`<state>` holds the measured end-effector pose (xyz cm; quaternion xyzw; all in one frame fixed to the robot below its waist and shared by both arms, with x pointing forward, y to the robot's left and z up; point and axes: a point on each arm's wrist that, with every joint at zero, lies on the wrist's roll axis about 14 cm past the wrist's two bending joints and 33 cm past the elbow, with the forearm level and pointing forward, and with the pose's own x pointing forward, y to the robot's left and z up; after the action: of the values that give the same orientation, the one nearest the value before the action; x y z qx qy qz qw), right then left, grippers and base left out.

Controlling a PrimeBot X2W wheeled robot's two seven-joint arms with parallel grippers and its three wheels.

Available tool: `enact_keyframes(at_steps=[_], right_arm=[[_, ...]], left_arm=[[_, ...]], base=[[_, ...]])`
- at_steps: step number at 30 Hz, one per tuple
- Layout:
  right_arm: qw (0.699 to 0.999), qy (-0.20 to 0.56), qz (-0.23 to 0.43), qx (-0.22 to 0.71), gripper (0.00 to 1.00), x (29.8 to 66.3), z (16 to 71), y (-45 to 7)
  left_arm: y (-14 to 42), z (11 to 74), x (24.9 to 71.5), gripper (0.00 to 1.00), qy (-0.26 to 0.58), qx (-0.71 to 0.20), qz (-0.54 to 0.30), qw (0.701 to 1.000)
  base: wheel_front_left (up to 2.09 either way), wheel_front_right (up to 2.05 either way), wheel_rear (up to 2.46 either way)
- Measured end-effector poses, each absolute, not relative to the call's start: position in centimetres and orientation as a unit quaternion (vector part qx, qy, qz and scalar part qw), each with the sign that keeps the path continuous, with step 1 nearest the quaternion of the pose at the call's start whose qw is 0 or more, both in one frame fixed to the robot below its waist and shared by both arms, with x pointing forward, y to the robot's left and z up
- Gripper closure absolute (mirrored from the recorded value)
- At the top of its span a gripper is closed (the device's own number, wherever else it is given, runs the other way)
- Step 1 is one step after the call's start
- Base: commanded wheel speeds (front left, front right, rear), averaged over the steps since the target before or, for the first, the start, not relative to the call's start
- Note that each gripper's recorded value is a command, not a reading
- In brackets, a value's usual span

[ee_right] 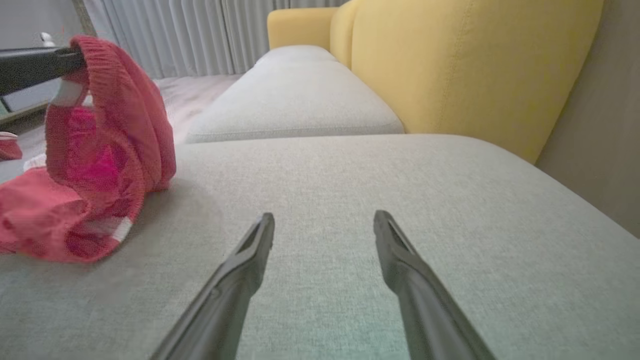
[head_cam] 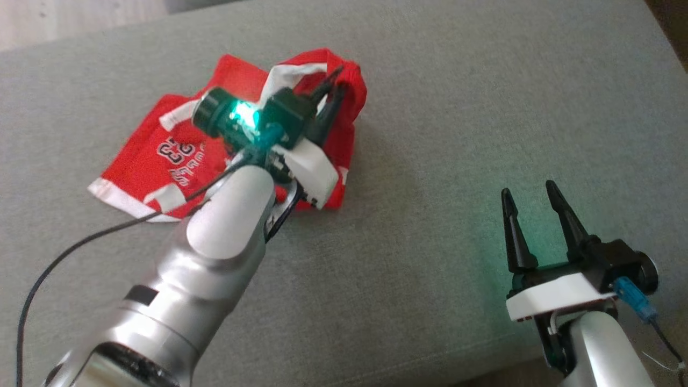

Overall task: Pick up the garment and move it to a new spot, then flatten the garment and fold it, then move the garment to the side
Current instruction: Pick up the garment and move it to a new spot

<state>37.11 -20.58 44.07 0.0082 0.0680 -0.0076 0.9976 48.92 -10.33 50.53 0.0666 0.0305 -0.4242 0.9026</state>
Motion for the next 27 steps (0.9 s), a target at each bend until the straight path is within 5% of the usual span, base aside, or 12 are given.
enact_keyframes(at_steps=[3, 6, 14, 27], right_arm=[[0.997, 0.081, -0.014, 0.007, 0.00, 36.9, 43.3, -21.0], [0.996, 0.089, -0.017, 0.010, 0.00, 36.8, 42.7, -21.1], [0.996, 0.084, 0.004, 0.018, 0.00, 37.5, 43.0, -19.8], [0.999, 0.043, 0.027, 0.019, 0.00, 37.8, 45.6, -18.3]], left_arm=[[-10.9, 47.7, 48.5, 1.00, 0.054, 0.073, -0.438, 0.895], [-11.5, 46.1, 47.5, 0.00, 0.065, 0.075, -0.455, 0.885], [-11.7, 46.2, 45.4, 0.00, 0.065, 0.068, -0.464, 0.881], [-8.1, 48.5, 43.9, 0.00, 0.046, 0.043, -0.399, 0.915]], base=[[0.00, 0.00, 0.00], [0.00, 0.00, 0.00], [0.00, 0.00, 0.00], [0.00, 0.00, 0.00]])
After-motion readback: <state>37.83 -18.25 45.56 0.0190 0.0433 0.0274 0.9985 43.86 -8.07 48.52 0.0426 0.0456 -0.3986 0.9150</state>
